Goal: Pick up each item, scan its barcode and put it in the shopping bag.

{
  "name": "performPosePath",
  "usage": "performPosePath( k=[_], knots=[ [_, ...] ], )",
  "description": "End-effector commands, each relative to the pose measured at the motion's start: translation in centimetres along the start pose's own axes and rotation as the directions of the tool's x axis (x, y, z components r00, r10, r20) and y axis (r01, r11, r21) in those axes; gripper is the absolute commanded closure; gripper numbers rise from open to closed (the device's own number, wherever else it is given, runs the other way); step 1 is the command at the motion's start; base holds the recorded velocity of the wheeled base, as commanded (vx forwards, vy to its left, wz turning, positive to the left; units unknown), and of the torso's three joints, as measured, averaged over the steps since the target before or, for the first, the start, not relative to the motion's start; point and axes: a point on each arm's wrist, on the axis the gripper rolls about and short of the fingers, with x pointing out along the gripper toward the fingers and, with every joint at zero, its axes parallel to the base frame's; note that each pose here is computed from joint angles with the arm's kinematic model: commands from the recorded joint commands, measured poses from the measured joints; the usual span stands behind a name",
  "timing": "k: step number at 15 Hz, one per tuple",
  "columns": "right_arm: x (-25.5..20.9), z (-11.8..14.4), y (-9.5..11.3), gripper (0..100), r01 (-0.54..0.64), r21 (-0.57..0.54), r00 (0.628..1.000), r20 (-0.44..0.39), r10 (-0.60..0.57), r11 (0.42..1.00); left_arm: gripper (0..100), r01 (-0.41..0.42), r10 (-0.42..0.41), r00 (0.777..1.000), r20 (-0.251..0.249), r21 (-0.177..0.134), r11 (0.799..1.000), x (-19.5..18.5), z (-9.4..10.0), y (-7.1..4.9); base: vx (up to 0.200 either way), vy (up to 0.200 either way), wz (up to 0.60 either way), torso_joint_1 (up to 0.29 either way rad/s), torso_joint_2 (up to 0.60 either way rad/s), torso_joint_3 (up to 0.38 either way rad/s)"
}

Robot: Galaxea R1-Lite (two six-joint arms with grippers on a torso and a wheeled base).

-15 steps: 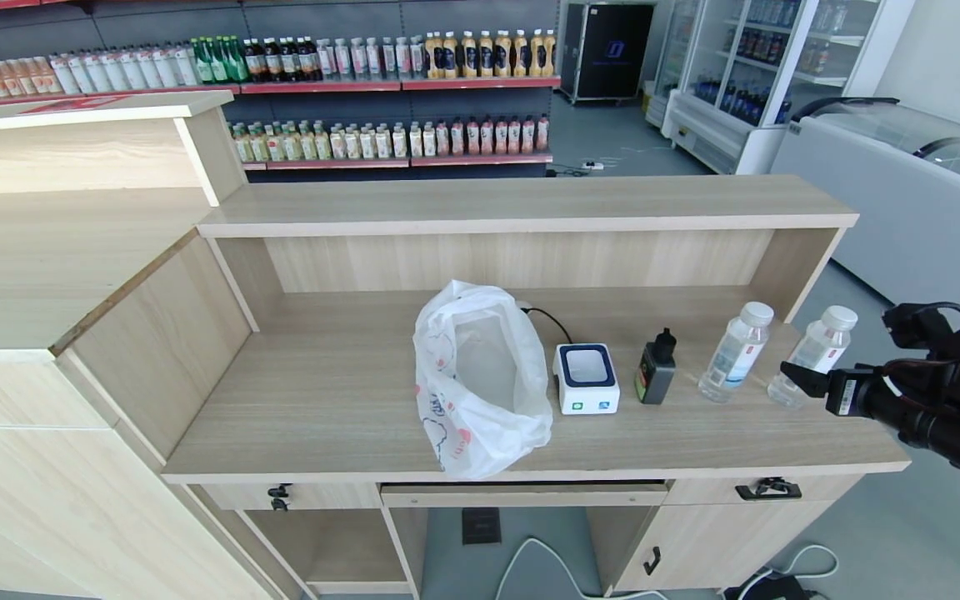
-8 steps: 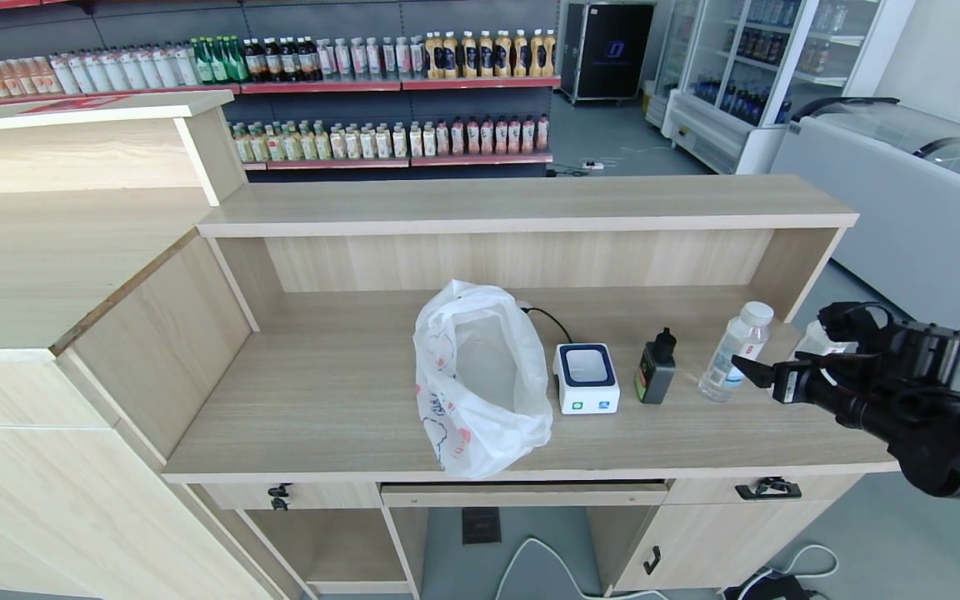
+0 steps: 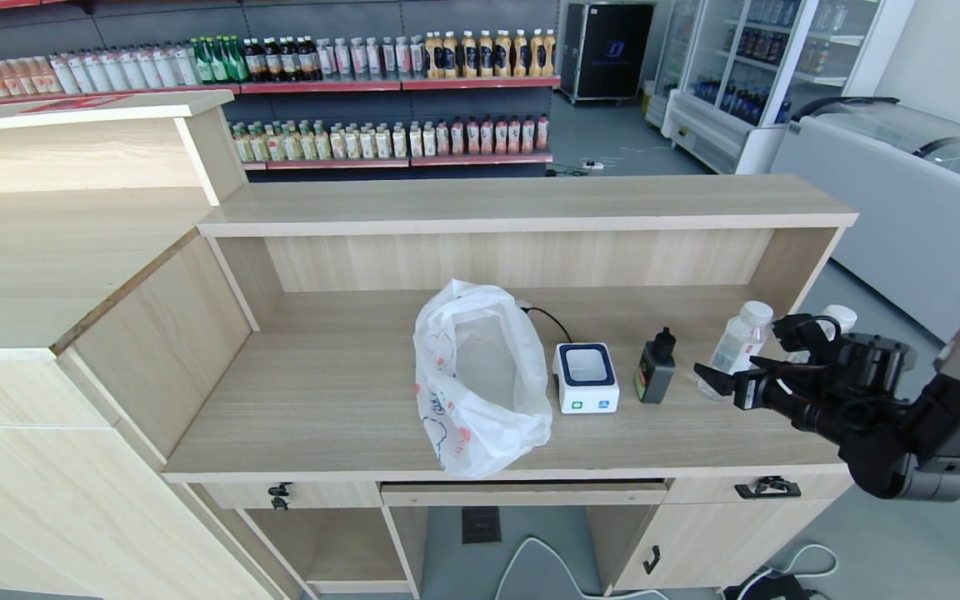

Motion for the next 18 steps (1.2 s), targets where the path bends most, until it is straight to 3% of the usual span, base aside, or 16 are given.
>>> performPosePath(
  k=[1, 18],
  knots=[
    [0.9, -1.2, 0.7, 0, -0.041, 0.003, 0.999, -0.019, 0.041, 0.999, 0, -0.001, 0.001, 1.0, 0.0, -0.001, 1.0, 0.0, 0.0, 0.0, 0.0, 0.0, 0.0, 0.0, 0.0, 0.0],
    [5.8, -2.2, 0.9, 0, -0.07, -0.026, 0.997, 0.039, 0.071, 0.997, 0, -0.001, 0.001, 1.0, 0.0, -0.001, 1.0, 0.0, 0.0, 0.0, 0.0, 0.0, 0.0, 0.0, 0.0, 0.0]
  ],
)
